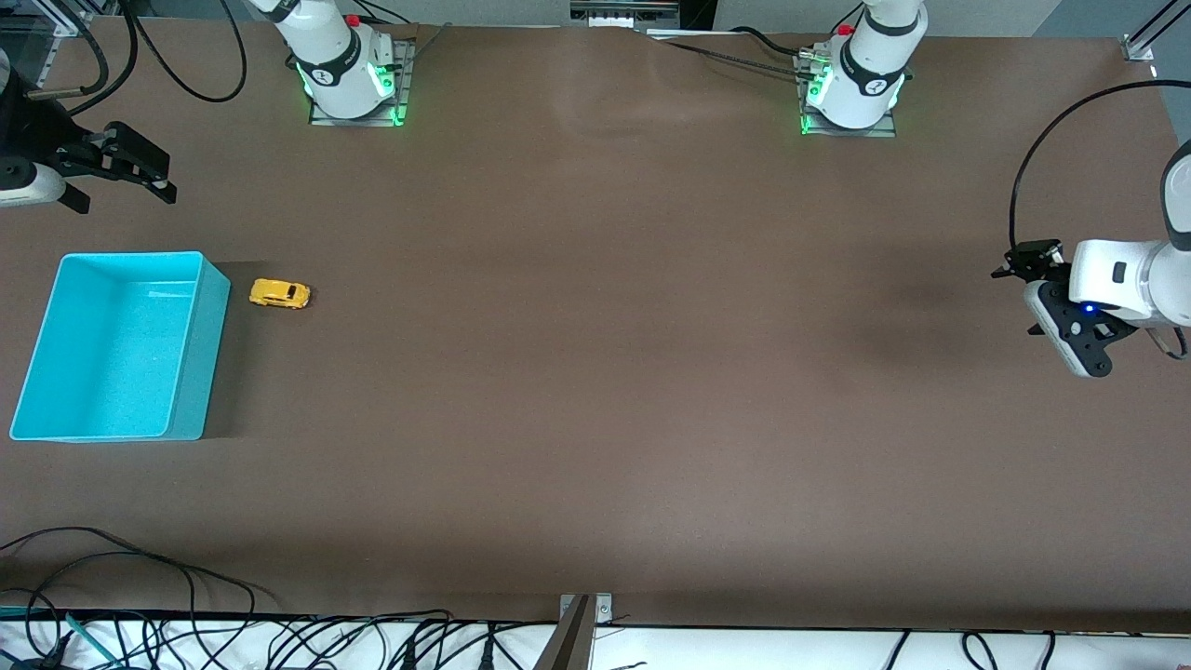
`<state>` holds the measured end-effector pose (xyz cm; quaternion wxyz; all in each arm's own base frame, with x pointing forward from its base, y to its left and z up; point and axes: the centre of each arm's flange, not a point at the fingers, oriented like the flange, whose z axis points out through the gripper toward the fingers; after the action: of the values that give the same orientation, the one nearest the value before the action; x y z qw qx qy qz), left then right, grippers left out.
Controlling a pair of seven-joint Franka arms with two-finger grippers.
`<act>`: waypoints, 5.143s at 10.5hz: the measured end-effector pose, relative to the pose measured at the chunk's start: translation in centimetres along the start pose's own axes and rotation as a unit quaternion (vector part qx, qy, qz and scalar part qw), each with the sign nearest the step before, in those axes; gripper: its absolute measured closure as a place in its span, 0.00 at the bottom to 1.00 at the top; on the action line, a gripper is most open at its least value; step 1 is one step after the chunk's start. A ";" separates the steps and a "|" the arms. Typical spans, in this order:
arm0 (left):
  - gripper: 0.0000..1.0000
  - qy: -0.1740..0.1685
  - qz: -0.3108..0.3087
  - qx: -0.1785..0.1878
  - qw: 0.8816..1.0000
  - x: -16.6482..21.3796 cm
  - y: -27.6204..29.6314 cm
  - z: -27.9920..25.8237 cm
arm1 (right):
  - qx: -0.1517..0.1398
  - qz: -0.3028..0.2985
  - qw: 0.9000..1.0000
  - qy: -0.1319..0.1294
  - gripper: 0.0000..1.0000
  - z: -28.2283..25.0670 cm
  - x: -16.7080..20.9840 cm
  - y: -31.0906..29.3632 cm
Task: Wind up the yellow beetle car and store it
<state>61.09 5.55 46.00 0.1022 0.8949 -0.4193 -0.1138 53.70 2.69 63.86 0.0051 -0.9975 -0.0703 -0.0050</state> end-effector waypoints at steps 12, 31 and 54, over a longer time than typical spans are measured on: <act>0.00 0.034 -0.285 0.059 0.956 6.1 14.1 -9.6 | 0.011 -0.008 0.998 -0.056 0.00 8.9 4.6 0.3; 0.00 0.072 -0.398 0.078 0.911 2.4 15.4 -10.3 | -0.002 -0.308 0.951 -0.032 0.00 31.5 -1.6 1.5; 0.00 0.072 -0.401 0.077 0.910 2.2 15.1 -10.3 | 0.012 -0.548 0.836 -0.022 0.00 44.2 -8.7 7.9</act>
<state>54.42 -4.73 59.77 0.0088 0.9985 -0.0241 -0.0478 46.65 -5.85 19.45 0.0121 -0.7955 -0.6057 0.0157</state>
